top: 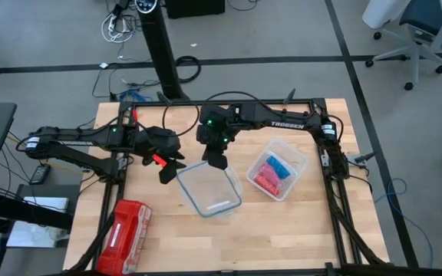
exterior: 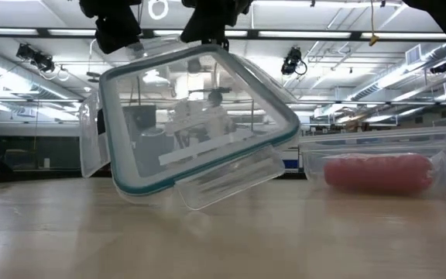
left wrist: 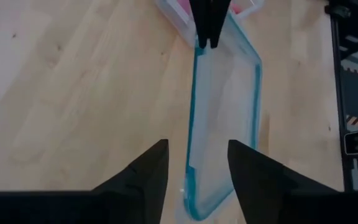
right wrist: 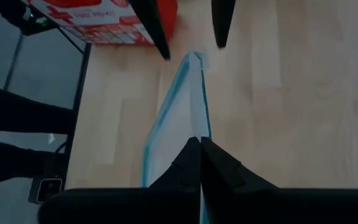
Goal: Roll bandage
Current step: Close the lid of the tupperware
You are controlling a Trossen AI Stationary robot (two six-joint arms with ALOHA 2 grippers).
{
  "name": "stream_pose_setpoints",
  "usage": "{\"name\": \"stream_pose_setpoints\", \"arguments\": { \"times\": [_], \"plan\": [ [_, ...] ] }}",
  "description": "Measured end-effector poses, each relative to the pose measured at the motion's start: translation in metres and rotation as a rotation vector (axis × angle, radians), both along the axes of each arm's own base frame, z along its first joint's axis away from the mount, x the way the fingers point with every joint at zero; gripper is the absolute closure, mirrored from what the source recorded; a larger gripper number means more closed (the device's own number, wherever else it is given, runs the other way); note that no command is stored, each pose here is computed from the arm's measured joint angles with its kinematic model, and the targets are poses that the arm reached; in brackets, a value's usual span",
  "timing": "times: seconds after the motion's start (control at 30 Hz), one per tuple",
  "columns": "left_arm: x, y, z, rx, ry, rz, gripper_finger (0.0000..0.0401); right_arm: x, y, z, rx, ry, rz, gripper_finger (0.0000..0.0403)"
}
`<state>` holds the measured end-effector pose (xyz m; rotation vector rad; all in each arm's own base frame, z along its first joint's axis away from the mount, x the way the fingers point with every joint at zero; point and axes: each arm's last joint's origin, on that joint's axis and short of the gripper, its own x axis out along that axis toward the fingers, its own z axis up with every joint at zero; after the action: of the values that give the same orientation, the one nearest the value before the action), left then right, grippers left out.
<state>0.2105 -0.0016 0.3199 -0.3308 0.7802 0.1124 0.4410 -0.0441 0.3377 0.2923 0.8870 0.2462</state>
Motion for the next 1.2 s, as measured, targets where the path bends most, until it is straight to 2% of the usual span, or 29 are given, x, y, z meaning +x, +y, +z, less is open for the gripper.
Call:
{"name": "stream_pose_setpoints", "arguments": {
  "times": [0.4, 0.53, 0.83, 1.03, 1.2],
  "plan": [
    [0.0, 0.0, 0.0, 0.059, 0.0, -0.05, 0.0244, 0.0, 0.0, 0.015, -0.006, -0.054, -0.001, 0.0403],
    [0.0, 0.001, 0.0, 0.081, 0.0, -0.055, 0.0276, 0.0, 0.0, 0.016, -0.01, -0.061, 0.001, 0.0403],
    [0.0, 0.0, 0.0, 0.089, 0.0, -0.063, 0.0385, 0.0, 0.0, 0.016, -0.008, -0.062, -0.001, 0.0402],
    [0.0, 0.0, 0.0, 0.085, -0.001, -0.062, 0.0391, 0.0, -0.002, 0.016, 0.018, -0.051, -0.035, 0.0394],
    [0.0, 0.0, 0.0, 0.049, -0.004, -0.03, 0.0395, -0.001, -0.006, 0.018, 0.046, -0.043, -0.065, 0.0368]
  ]
}}
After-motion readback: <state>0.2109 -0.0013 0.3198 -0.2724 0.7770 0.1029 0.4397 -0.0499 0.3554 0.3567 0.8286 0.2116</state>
